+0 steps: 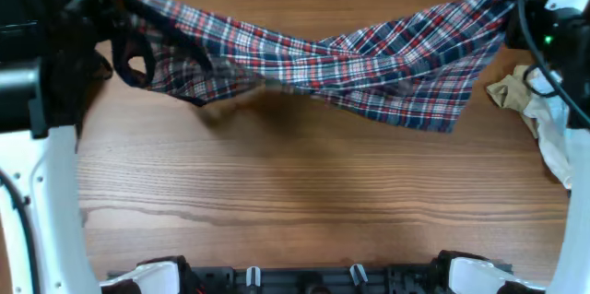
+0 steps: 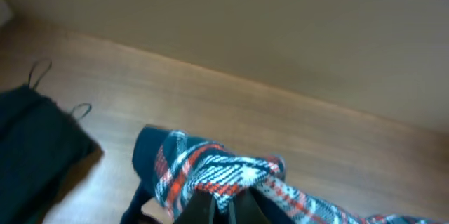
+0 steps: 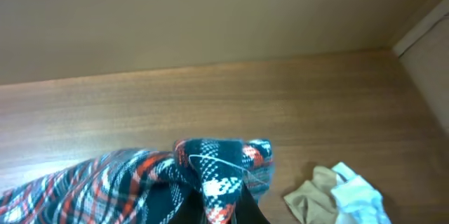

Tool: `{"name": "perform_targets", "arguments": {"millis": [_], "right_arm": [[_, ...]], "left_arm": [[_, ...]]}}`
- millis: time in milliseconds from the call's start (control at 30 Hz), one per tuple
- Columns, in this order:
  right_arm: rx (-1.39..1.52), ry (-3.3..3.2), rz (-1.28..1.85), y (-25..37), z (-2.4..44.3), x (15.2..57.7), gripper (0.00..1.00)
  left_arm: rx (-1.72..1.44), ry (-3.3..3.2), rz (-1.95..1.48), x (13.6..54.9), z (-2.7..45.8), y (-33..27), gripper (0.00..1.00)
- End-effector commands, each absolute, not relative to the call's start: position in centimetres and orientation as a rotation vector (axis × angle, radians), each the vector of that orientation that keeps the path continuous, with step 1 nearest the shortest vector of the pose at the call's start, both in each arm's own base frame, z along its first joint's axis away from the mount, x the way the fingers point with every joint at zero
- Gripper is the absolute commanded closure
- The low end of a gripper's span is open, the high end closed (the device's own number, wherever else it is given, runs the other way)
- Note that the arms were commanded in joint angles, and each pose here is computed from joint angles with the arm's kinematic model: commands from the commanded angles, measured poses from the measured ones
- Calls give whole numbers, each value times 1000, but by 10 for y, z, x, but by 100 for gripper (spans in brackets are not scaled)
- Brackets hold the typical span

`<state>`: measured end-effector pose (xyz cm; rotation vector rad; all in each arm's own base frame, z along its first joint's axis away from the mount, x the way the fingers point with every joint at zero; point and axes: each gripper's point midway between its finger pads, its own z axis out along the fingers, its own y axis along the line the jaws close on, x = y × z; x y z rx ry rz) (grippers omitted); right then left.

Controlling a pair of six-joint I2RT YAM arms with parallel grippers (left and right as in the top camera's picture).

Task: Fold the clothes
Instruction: 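Lift the shirt high and swing it forward with both grippers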

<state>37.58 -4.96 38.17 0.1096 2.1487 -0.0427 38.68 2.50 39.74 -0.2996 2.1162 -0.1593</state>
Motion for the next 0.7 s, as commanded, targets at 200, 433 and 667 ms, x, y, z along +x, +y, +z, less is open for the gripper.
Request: {"name": "perform_targets", "arguments": {"millis": [200,433,667], "right_arm": [[90,2045,-115,-50,457,335,96],[161,2064,-60,-44,470,306,96],[178,2132,34,-30,458,282,96]], "left_arm": [[-198,2031,-266,352,459,3,96],[-238,1978,-290,322,488,1,96],[-269,1984,-312,293,491,-3,96]]}}
